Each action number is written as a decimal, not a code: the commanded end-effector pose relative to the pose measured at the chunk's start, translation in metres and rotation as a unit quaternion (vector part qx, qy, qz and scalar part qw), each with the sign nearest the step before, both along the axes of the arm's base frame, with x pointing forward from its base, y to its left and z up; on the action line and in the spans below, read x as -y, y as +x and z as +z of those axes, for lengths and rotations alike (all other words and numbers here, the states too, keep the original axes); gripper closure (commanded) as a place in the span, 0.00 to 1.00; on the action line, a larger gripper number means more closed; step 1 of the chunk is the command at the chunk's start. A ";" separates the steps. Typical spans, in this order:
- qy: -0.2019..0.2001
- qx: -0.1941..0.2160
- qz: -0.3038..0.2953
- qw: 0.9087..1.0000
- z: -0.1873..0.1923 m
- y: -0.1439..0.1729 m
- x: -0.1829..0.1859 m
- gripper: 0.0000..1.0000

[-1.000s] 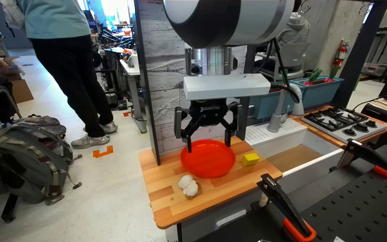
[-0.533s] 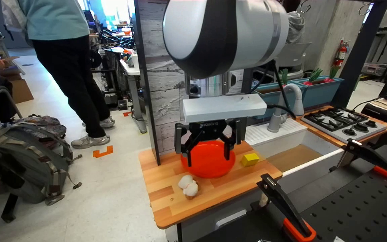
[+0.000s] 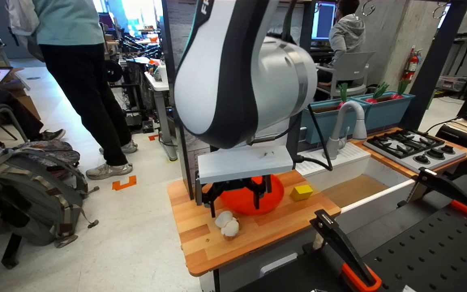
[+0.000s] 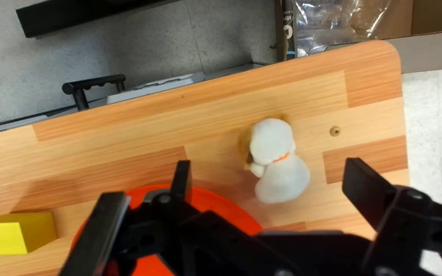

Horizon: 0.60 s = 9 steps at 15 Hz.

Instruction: Put the doll on the orange plate

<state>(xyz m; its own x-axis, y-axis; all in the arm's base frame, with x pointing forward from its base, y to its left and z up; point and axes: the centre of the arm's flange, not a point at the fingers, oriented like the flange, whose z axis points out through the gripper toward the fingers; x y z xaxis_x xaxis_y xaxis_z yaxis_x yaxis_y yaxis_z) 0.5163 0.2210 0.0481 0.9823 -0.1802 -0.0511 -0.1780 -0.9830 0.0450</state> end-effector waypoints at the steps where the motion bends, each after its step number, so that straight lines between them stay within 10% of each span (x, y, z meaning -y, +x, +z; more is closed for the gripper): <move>1: -0.014 0.013 -0.003 1.000 -0.030 0.013 -0.015 0.00; 9: -0.024 0.016 -0.001 1.000 -0.049 0.017 -0.018 0.66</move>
